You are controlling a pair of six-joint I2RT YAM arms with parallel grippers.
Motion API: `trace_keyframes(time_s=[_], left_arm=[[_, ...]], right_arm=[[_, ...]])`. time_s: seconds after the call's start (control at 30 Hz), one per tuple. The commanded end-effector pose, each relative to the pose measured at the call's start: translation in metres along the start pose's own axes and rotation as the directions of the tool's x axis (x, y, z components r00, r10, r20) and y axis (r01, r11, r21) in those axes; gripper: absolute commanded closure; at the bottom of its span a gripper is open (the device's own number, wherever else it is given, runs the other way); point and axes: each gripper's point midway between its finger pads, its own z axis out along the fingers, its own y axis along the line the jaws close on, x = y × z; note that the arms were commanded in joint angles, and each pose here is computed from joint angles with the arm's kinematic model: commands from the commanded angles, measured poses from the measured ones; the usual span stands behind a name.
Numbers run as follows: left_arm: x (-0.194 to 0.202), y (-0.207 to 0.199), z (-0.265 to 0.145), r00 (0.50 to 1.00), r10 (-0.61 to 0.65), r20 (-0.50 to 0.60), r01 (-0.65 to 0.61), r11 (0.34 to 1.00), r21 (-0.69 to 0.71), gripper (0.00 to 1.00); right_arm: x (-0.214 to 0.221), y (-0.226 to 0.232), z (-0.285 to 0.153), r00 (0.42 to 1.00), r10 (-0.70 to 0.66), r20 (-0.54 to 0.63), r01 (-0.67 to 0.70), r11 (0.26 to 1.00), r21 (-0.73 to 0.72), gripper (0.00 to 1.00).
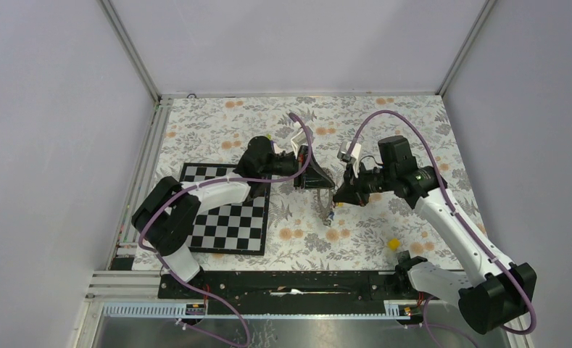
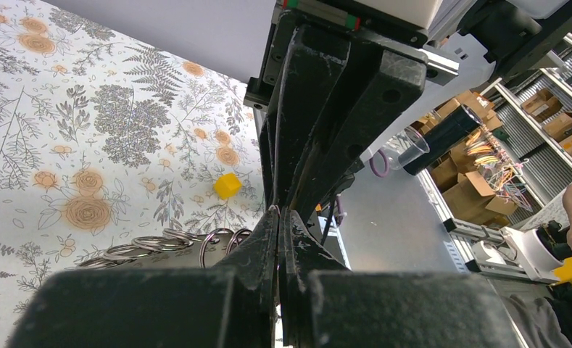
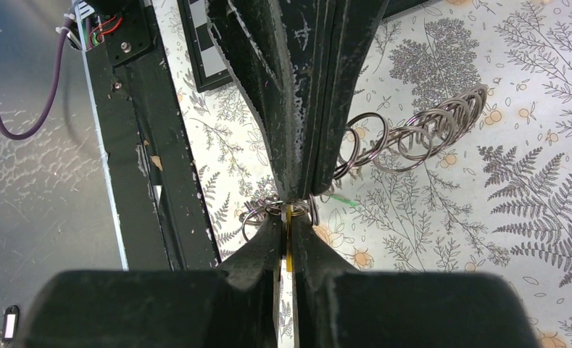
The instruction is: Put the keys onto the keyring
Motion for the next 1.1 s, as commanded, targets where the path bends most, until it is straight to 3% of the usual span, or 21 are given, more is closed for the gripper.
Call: trace_keyframes(time_s=[0.0, 0.17, 0.53, 1.07], left_arm=[[-0.031, -0.016, 0.005, 0.986, 0.131, 0.108, -0.135, 0.99, 0.028, 1.0], [-0.03, -0.016, 0.005, 0.985, 0.136, 0.109, -0.14, 0.989, 0.035, 1.0], [-0.018, -0.026, 0.002, 0.975, 0.222, 0.03, -0.224, 0.97, 0.098, 1.0], [-0.008, -0.032, -0.001, 0.961, 0.275, -0.015, -0.269, 0.95, 0.161, 1.0]], right_arm=[[-0.004, 0.008, 0.003, 1.0, 0.01, 0.014, -0.01, 0.998, -0.057, 0.97], [-0.004, 0.009, 0.004, 1.0, 0.008, 0.018, -0.007, 0.998, -0.066, 0.95], [-0.003, 0.009, -0.006, 0.999, -0.033, 0.002, 0.033, 0.999, -0.013, 0.73], [-0.023, 0.012, -0.029, 0.993, -0.108, 0.046, 0.105, 0.992, 0.07, 0.69]])
